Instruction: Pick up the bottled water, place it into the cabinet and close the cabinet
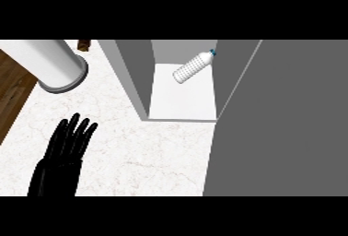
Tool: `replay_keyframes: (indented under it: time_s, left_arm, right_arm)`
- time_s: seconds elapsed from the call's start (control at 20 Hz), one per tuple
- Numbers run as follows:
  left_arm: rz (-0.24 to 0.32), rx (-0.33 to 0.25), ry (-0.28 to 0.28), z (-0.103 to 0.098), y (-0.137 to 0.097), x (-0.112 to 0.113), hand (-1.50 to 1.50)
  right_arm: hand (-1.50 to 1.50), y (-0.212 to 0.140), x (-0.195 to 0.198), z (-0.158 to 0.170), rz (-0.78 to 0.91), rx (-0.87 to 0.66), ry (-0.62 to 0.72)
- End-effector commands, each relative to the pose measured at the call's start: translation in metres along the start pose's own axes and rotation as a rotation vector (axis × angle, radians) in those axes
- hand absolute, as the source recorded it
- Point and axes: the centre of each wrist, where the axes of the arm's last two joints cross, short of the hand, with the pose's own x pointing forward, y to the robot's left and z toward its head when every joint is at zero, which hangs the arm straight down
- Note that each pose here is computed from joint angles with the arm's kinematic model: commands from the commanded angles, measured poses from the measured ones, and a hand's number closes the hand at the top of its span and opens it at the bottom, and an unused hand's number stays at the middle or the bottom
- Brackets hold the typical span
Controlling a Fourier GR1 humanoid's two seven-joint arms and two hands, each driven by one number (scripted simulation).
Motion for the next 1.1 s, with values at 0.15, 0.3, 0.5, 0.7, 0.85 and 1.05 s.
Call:
replay_keyframes:
  time_s: [0.15, 0.3, 0.5, 0.7, 0.85, 1.05]
  left_arm:
    - [0.006, 0.004, -0.007, 0.008, 0.022, 0.024, -1.5]
    - [-0.015, 0.018, -0.007, 0.013, 0.036, 0.032, -1.5]
    - [-0.014, -0.025, 0.002, 0.018, 0.045, 0.045, -1.5]
    - [0.015, -0.036, -0.01, 0.019, 0.044, 0.054, -1.5]
    - [0.016, -0.067, 0.007, 0.024, 0.054, 0.059, -1.5]
    - [0.008, -0.1, 0.012, 0.019, 0.059, 0.068, -1.5]
  right_arm:
    - [1.5, 0.007, 0.042, -0.018, 0.212, 0.226, -0.008]
    - [1.5, 0.015, 0.031, -0.024, 0.102, 0.201, -0.018]
    - [1.5, 0.024, 0.028, -0.031, -0.035, 0.132, -0.096]
    - [1.5, 0.027, 0.022, -0.037, -0.09, 0.166, -0.127]
    - [1.5, 0.022, 0.019, -0.039, -0.05, 0.191, -0.095]
    - [1.5, 0.015, 0.013, -0.042, -0.011, 0.194, -0.058]
